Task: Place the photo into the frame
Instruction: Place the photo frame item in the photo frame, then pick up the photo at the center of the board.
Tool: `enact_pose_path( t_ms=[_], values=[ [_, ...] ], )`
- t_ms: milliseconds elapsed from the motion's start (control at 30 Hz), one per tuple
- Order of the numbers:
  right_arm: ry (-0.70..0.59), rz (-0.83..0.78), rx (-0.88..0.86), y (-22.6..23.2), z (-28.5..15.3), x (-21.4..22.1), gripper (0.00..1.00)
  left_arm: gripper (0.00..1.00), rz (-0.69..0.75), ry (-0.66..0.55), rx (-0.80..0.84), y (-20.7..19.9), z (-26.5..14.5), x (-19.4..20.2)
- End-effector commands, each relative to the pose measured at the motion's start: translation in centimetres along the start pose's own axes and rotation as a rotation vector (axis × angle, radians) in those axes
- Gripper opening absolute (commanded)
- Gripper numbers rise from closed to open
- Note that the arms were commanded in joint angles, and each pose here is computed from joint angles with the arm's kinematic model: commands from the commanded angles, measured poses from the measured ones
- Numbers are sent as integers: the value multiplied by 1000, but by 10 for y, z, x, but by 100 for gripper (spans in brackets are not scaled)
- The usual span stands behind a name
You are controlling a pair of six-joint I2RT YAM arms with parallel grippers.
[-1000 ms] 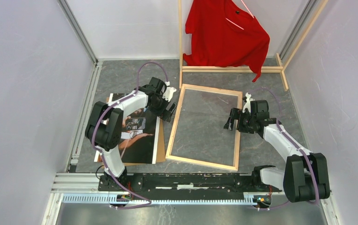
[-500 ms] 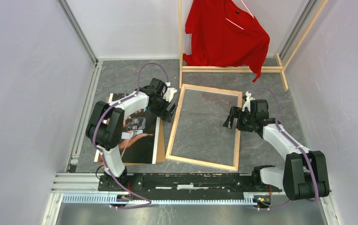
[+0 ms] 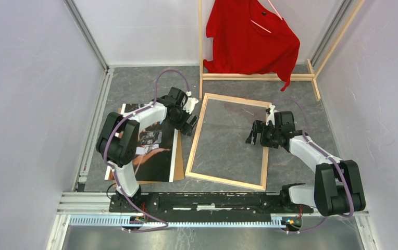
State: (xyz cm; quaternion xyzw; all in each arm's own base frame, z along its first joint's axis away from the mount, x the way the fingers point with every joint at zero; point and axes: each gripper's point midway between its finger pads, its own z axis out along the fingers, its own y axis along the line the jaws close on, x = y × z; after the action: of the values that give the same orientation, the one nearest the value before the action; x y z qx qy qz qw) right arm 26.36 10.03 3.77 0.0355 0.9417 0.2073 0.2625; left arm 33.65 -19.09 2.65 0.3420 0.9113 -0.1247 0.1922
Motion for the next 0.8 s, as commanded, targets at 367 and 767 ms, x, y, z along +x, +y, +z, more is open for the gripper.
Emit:
enact_pose_path(
  t_ms=[367,767],
  values=[
    [-173,-133,-153,90,-32,-90,92,97,-1,-98,101,-6,-37,-36],
    [-133,-349,-387,319,50,-110,90,96,-339,-114,-428,208,-173,36]
  ],
)
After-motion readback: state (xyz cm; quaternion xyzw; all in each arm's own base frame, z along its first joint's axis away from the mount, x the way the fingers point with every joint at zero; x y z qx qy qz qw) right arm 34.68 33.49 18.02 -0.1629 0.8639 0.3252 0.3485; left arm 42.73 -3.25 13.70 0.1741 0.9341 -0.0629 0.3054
